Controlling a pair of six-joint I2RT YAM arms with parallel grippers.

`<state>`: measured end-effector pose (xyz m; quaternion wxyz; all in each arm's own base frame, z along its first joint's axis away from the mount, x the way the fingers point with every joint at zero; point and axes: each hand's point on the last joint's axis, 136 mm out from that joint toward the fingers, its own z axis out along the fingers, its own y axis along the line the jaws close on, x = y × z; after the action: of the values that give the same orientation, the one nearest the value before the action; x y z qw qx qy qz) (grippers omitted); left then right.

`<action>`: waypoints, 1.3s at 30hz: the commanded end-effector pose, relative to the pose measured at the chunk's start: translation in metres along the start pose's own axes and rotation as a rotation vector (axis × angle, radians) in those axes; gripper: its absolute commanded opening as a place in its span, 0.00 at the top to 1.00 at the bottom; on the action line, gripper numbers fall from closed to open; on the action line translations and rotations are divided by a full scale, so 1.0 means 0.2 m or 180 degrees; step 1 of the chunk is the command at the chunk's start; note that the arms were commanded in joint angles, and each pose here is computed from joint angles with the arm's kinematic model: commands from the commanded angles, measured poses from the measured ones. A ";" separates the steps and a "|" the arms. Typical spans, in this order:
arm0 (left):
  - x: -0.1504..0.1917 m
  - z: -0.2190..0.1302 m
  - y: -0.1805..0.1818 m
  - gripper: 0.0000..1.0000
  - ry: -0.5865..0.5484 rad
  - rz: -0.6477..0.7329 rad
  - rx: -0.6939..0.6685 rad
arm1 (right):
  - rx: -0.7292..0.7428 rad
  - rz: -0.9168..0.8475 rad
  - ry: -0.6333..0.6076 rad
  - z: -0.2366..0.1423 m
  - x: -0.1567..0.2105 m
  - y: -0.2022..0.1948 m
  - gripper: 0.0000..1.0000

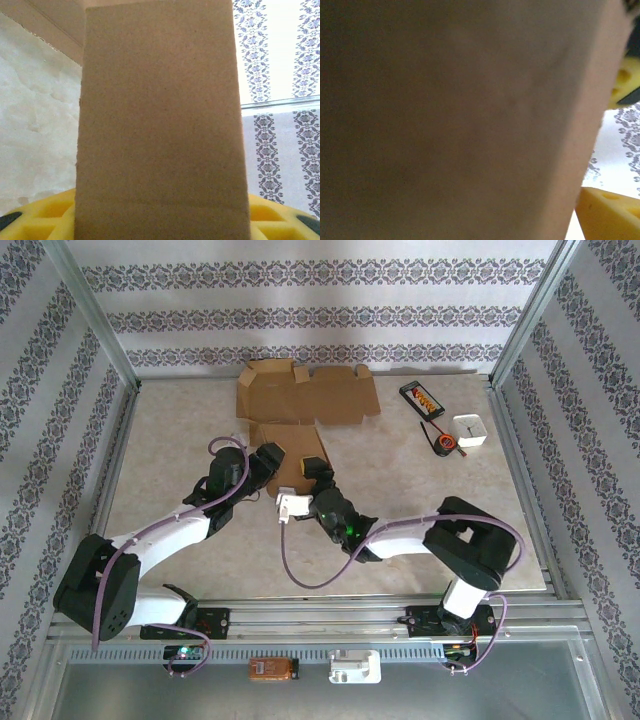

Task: Fold the paper box

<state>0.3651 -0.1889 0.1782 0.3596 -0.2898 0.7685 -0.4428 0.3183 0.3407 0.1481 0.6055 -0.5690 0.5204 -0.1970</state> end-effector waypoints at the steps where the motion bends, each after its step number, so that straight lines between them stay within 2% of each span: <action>1: 0.02 -0.02 -0.07 0.56 0.0092 -0.0081 0.0096 | 0.0470 -0.0050 0.0040 0.06 -0.01 -0.15 0.07; 6: 0.02 -0.03 -0.07 0.56 0.0090 -0.0079 0.0098 | 0.0501 -0.0155 0.0001 0.09 0.00 -0.14 0.26; 12: 0.01 -0.05 -0.07 0.54 0.0074 -0.0074 0.0099 | 0.0446 -0.0157 -0.0037 0.07 0.01 -0.11 0.43; 16: 0.00 -0.06 -0.10 0.48 0.0074 -0.0027 0.0142 | 0.0409 -0.0057 -0.0085 0.05 0.01 -0.11 0.49; 19: -0.03 -0.08 -0.13 0.38 -0.0004 0.0132 0.0182 | 0.0325 0.0071 -0.0135 0.02 0.01 -0.11 0.53; 25: -0.08 -0.16 -0.17 0.25 -0.0213 0.0488 0.0222 | 0.0113 0.0306 -0.0192 -0.04 0.06 -0.09 0.55; 28: -0.14 -0.26 -0.25 0.20 -0.0415 0.1010 0.0282 | -0.0205 0.0395 -0.0149 -0.08 0.09 -0.06 0.57; 32: -0.18 -0.42 -0.38 0.17 -0.0619 0.2207 0.0368 | -0.0984 0.0756 0.0029 -0.15 0.14 -0.04 0.57; 35: -0.14 -0.52 -0.40 0.15 -0.0504 0.3125 0.0276 | -0.1690 0.0964 0.0149 -0.24 0.11 -0.05 0.57; 39: 0.00 -0.63 -0.36 0.11 -0.0120 0.4203 0.0442 | -0.2414 0.1068 0.0285 -0.36 0.07 -0.10 0.58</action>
<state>0.2956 -0.1552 0.3088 0.6059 0.0849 0.7462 -0.2626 0.3195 0.3000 0.1904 0.4840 -0.6090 0.6283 -0.0114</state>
